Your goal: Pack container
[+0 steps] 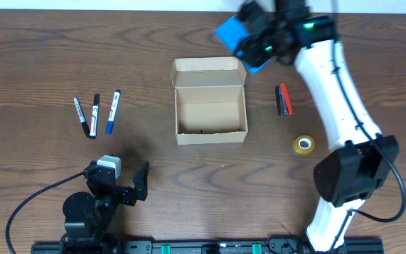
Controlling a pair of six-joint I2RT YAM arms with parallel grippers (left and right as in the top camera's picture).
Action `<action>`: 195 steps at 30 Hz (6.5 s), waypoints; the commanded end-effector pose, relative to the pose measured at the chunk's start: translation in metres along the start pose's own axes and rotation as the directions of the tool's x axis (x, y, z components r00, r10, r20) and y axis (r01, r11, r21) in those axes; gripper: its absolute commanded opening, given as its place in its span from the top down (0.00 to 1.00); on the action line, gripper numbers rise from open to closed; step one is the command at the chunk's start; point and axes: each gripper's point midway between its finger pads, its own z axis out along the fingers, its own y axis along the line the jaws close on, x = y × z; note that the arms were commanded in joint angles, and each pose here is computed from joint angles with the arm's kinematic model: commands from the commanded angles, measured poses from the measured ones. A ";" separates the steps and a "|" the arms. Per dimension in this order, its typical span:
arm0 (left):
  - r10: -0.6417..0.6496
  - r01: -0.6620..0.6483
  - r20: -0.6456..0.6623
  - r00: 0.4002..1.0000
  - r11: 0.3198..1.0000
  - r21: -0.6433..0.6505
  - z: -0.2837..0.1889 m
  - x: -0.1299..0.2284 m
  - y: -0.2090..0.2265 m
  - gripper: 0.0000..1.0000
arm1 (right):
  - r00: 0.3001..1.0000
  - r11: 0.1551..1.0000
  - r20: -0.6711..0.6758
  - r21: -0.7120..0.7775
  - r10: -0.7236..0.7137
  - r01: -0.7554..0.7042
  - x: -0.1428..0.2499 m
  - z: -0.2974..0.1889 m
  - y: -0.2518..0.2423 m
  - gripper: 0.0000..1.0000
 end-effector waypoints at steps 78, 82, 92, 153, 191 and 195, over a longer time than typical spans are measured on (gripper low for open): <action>-0.014 0.014 -0.014 1.000 1.000 -0.002 0.003 0.008 0.001 0.05 | 0.801 0.751 -0.272 -0.589 -0.534 0.300 0.112 0.112 0.179 0.61; -0.014 0.014 -0.013 1.000 1.000 -0.002 0.003 0.007 0.001 0.05 | 0.802 0.755 -0.278 -0.587 -0.528 0.293 0.112 0.113 0.181 0.60; -0.014 0.014 -0.013 1.000 1.000 -0.002 0.003 0.007 0.001 0.05 | 0.801 0.754 -0.280 -0.589 -0.528 0.291 0.113 0.112 0.182 0.32; -0.014 0.014 -0.014 1.000 1.000 -0.002 0.003 0.008 0.001 0.05 | 0.682 0.765 -0.368 0.431 0.633 -0.478 0.156 0.043 0.051 0.21; -0.014 0.014 -0.013 1.000 1.000 -0.002 0.003 0.007 0.001 0.04 | 0.762 0.816 -0.353 0.438 0.543 -0.378 0.153 0.034 0.009 0.20; -0.014 0.014 -0.013 1.000 1.000 -0.002 0.003 0.007 0.001 0.05 | 0.792 0.825 -0.281 0.355 0.542 -0.439 0.123 0.016 0.017 0.20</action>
